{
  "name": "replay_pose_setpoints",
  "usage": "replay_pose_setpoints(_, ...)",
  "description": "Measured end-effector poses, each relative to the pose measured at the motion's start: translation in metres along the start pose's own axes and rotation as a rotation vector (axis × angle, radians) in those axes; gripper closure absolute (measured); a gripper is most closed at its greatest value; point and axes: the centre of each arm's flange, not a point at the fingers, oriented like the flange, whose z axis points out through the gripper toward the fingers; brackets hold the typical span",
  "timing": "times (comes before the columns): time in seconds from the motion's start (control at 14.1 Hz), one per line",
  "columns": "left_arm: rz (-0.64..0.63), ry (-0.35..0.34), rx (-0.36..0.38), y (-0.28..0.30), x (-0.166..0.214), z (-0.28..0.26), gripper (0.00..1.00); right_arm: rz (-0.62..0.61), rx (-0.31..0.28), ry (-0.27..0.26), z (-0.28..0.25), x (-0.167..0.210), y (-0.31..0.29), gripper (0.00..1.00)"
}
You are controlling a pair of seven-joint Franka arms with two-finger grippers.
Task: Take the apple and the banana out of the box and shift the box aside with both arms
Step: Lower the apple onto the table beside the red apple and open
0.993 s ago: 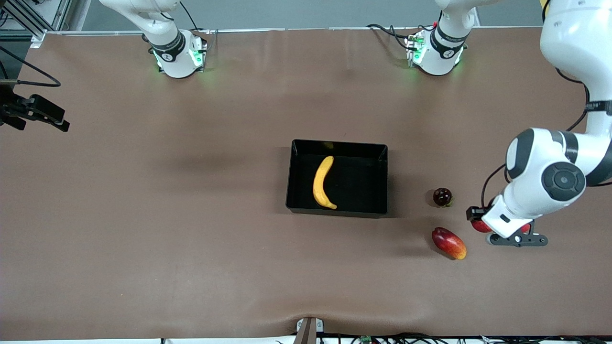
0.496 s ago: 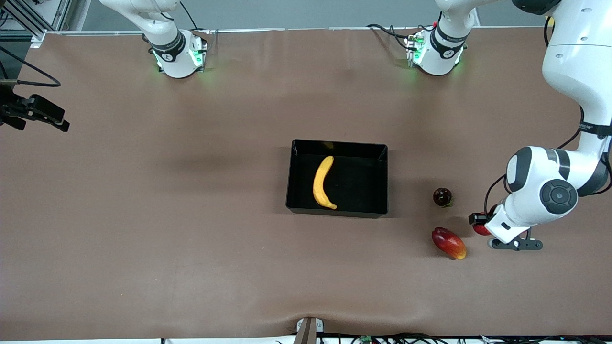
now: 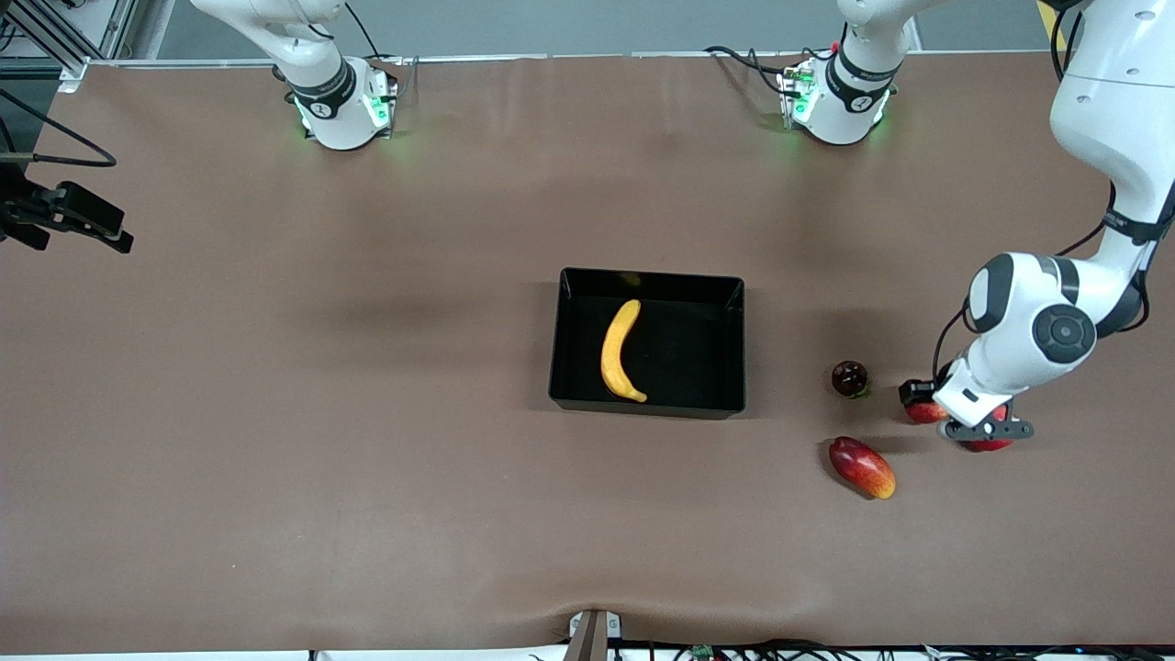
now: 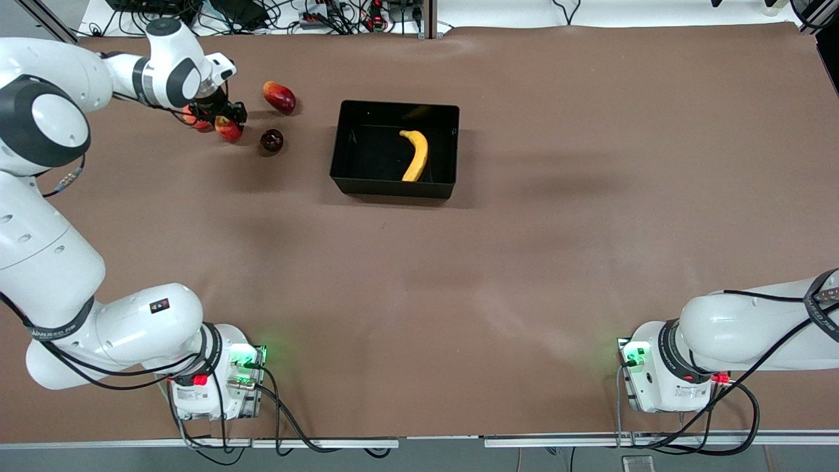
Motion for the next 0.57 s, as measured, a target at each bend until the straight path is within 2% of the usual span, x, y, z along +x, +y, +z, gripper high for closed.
replay_pose_setpoints(0.21,0.029,-0.007,0.025,0.000,-0.023,-0.006,0.31,0.000,0.000,0.000,0.000,0.000,0.000,0.00)
replay_pose_setpoints(0.57,0.093,0.060,0.041,-0.029,-0.041,0.008,0.31,0.000,0.000,0.000,0.000,0.000,0.000,0.00)
